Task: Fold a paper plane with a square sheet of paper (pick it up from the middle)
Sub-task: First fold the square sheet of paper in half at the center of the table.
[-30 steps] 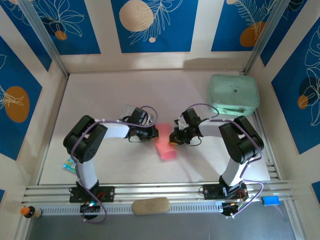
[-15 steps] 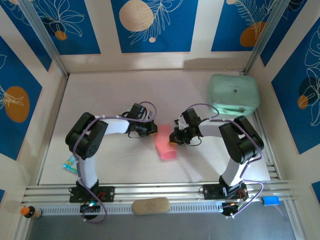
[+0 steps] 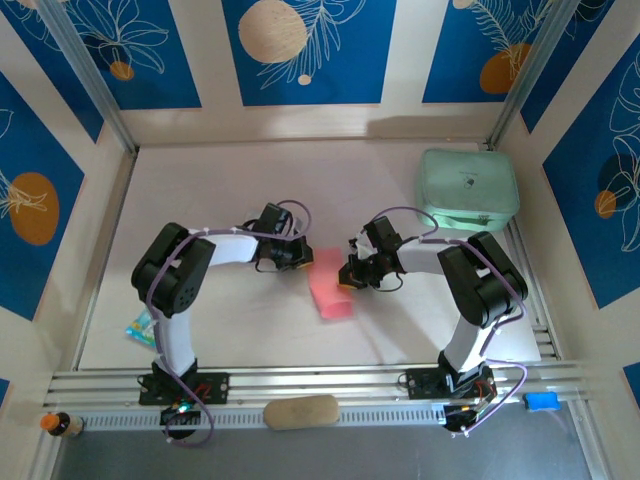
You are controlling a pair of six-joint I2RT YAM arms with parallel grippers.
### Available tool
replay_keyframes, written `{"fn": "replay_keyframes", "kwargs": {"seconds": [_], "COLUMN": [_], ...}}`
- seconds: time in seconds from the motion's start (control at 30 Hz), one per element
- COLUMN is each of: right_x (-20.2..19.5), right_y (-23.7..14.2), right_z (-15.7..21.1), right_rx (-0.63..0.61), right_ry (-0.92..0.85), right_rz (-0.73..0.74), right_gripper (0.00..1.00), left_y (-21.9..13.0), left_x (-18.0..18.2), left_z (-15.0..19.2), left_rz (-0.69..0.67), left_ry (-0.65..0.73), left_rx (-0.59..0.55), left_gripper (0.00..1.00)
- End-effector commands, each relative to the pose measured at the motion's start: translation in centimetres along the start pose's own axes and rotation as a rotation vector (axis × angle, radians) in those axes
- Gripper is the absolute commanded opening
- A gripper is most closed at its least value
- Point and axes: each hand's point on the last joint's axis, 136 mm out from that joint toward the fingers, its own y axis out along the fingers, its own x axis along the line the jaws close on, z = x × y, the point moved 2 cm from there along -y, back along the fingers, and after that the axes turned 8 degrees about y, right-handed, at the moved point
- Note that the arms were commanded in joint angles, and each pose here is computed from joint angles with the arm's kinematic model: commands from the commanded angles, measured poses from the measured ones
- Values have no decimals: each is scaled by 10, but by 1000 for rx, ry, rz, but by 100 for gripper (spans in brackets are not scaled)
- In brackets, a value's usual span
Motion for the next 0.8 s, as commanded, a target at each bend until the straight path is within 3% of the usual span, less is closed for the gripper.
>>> {"fn": "replay_keyframes", "kwargs": {"seconds": [0.0, 0.4, 0.77], "right_x": [-50, -48, -50], "right_y": [8, 8, 8], "right_z": [17, 17, 18], "right_rx": [44, 45, 42], "right_ry": [113, 109, 128], "right_rz": [188, 183, 201], "right_gripper": [0, 0, 0], "left_y": [-2, -7, -31], "left_x": [40, 45, 12], "left_z": [-18, -41, -50], "left_rz": [-140, -185, -133], "left_ry": [-68, -113, -61], "left_rx": [-55, -95, -121], "left_gripper": [5, 5, 7]}}
